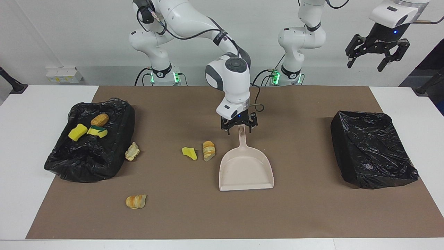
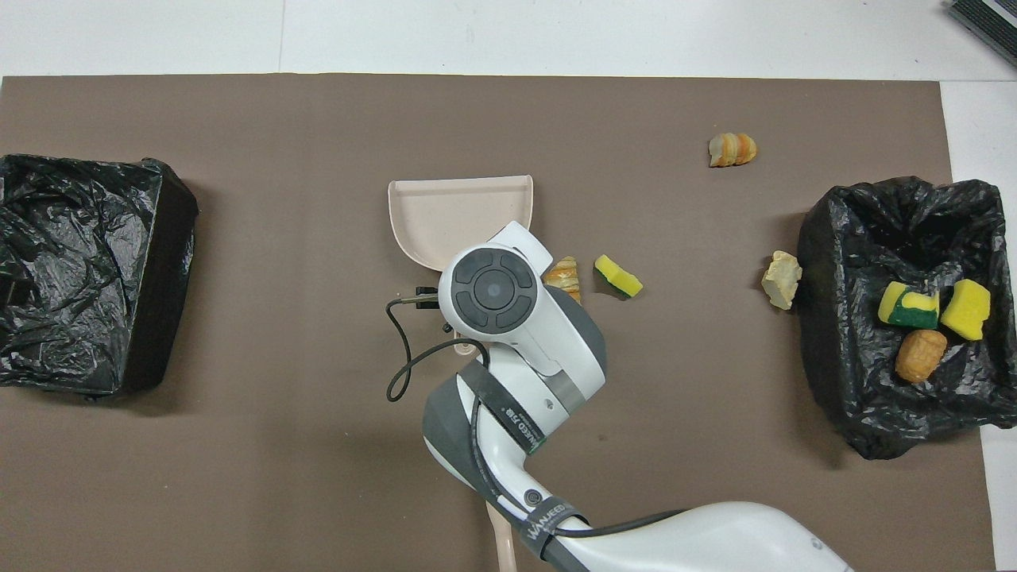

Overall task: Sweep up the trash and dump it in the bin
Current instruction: 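Return the dustpan to the table center and release it with the right gripper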

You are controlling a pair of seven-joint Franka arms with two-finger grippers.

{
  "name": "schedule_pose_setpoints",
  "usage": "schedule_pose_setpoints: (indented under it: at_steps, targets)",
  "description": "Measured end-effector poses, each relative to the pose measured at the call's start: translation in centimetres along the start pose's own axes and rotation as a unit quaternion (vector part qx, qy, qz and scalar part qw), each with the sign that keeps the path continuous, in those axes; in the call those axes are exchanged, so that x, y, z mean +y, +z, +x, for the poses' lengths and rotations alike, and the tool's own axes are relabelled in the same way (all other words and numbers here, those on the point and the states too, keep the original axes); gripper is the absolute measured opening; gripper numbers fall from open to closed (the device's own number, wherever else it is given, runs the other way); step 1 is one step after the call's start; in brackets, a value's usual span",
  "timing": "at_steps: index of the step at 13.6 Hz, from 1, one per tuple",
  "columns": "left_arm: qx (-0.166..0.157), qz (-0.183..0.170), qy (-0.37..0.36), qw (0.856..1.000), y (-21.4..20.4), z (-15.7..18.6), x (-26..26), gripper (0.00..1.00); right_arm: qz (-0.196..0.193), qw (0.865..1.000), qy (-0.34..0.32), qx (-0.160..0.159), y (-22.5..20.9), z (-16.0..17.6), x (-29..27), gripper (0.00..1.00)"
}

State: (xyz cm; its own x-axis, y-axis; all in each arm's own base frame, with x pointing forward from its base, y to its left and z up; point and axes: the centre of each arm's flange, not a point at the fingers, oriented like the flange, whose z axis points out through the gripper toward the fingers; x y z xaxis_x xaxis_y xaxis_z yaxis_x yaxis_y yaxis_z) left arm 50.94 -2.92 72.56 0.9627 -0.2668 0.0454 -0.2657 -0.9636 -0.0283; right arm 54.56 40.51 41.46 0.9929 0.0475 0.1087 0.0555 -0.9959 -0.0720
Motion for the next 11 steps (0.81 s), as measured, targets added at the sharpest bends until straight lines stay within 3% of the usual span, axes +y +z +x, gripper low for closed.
schedule_pose_setpoints:
  at_steps: [6,11]
  targets:
    - [0.0,0.0,0.0,1.0,0.0,0.0,0.0,1.0,-0.038,0.998,-0.012,-0.048,-6.8,-2.5,2.6,1.0]
    - [-0.001,0.0,0.0,1.0,0.0,0.0,0.0,1.0,-0.057,0.994,-0.032,-0.091,-6.6,-7.1,4.1,1.0]
